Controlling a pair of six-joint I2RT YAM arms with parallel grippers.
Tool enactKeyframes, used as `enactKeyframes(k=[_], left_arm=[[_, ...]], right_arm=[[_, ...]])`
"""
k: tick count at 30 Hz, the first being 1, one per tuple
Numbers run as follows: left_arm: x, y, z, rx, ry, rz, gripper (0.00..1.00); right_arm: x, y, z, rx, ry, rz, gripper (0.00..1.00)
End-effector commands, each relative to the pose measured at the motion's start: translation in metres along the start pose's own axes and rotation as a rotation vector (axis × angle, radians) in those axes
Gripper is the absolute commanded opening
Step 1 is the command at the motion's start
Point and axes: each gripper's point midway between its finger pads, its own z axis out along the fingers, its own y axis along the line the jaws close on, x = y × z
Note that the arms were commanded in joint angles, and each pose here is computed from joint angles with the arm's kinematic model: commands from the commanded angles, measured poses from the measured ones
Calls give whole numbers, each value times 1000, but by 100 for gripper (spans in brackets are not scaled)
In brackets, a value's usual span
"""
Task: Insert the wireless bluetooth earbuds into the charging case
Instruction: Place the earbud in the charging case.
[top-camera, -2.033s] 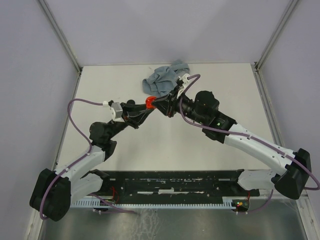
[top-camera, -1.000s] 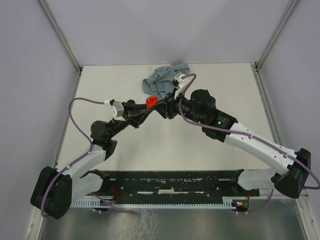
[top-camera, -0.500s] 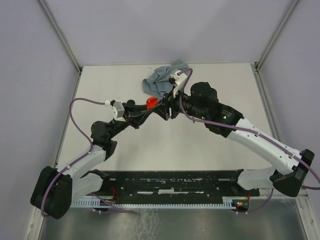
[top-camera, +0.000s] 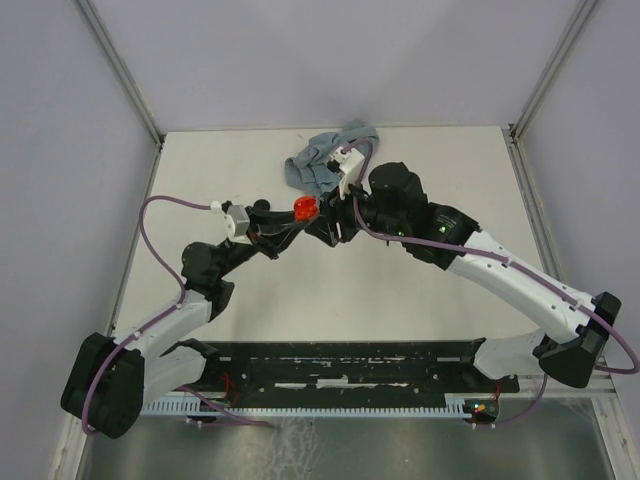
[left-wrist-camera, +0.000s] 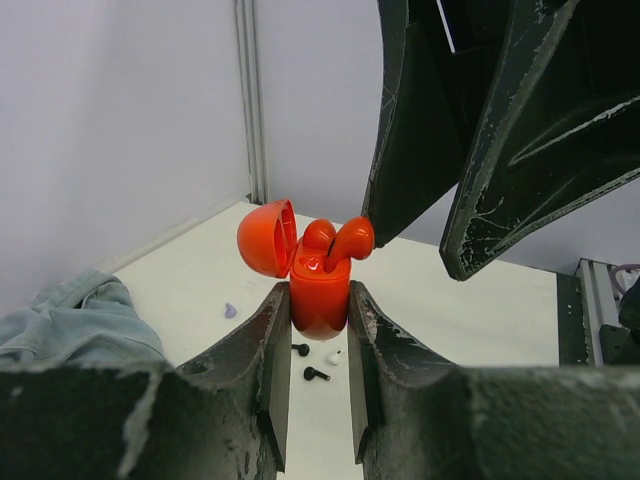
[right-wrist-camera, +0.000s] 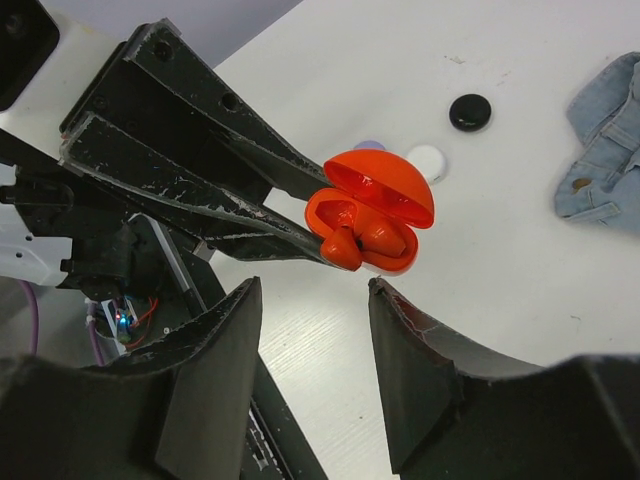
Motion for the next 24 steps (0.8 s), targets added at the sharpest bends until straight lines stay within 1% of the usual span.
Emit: enactKeyframes(k=[1,12,24], left_arm=[[-18,-6,2,27,-48,12,3],[-19,-9,3,44,-46,-5,3],[-13,-6,5,38,-23,-11,3]], right_arm=[[-25,2,-5,10,-70,1,56],[-32,-6,2,54,-99,8,56],[-38,9,7,-35,-101,4,55]])
